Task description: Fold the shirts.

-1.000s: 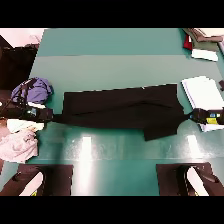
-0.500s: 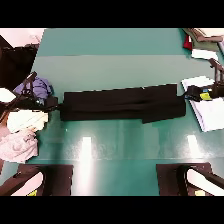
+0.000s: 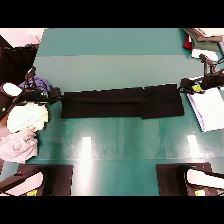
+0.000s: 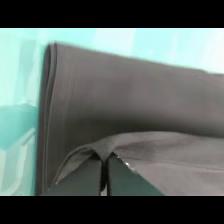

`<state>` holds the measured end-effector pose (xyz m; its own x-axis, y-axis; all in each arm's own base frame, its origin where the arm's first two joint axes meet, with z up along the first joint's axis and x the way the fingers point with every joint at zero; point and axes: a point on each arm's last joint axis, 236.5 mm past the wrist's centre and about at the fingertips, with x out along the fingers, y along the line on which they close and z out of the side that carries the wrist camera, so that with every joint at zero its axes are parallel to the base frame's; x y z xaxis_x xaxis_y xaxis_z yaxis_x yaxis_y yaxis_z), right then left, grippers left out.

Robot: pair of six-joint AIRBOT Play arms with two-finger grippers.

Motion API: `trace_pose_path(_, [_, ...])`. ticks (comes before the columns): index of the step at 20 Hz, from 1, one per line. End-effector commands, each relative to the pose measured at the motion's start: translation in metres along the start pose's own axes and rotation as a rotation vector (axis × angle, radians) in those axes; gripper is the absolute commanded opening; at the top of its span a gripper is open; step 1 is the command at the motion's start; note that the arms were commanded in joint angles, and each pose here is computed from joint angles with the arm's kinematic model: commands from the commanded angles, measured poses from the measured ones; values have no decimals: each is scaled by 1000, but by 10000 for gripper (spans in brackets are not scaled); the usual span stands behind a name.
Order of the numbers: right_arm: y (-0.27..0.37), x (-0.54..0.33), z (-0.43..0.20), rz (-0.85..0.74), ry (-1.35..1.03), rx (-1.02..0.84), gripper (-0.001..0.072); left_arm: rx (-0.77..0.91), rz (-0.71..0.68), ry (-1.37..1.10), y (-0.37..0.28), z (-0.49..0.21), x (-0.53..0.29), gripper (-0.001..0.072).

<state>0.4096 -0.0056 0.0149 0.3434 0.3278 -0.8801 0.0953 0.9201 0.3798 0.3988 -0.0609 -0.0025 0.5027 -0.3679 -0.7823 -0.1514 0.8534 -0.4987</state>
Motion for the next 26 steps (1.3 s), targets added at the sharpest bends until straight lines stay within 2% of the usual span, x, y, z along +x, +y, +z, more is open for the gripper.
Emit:
trace_pose_path(1, [-1,8,16,9,-22,12,21,-11,-3,-27,-1,17,7,29])
trace_pose_path(2, [3,10,23,31,-37,22,36,-13,-6,-48,-3,25,6,289])
trace_pose_path(3, [7,10,32,52,-56,31,215,-26,-12,-74,-6,34,3,655])
trace_pose_path(4, [11,10,42,72,-75,38,515,-41,-19,-93,-10,42,-1,720])
trace_pose_path(5, [15,8,49,89,-82,39,598,-28,-26,-108,-16,50,-7,720])
trace_pose_path(8, [12,-7,47,100,-40,7,593,34,-54,-85,-34,56,-21,720])
trace_pose_path(10, [-3,-12,28,109,33,0,592,61,-68,-24,-40,44,-25,719])
trace_pose_path(11, [-12,-14,17,115,68,9,592,63,-70,12,-41,36,-25,654])
trace_pose_path(12, [-25,-14,7,118,95,29,592,66,-72,49,-41,27,-25,358])
trace_pose_path(13, [-37,-13,0,118,105,59,592,79,-77,78,-41,20,-26,107])
trace_pose_path(14, [-49,-10,-6,116,109,77,592,103,-80,101,-42,14,-26,24])
trace_pose_path(18, [-79,7,-22,142,180,116,592,112,-88,164,-43,-1,-28,25])
trace_pose_path(23, [-88,40,-14,191,254,61,592,106,-98,221,-44,-15,-30,25])
trace_pose_path(26, [-76,57,-11,299,272,46,591,88,-114,237,-46,-21,-28,25])
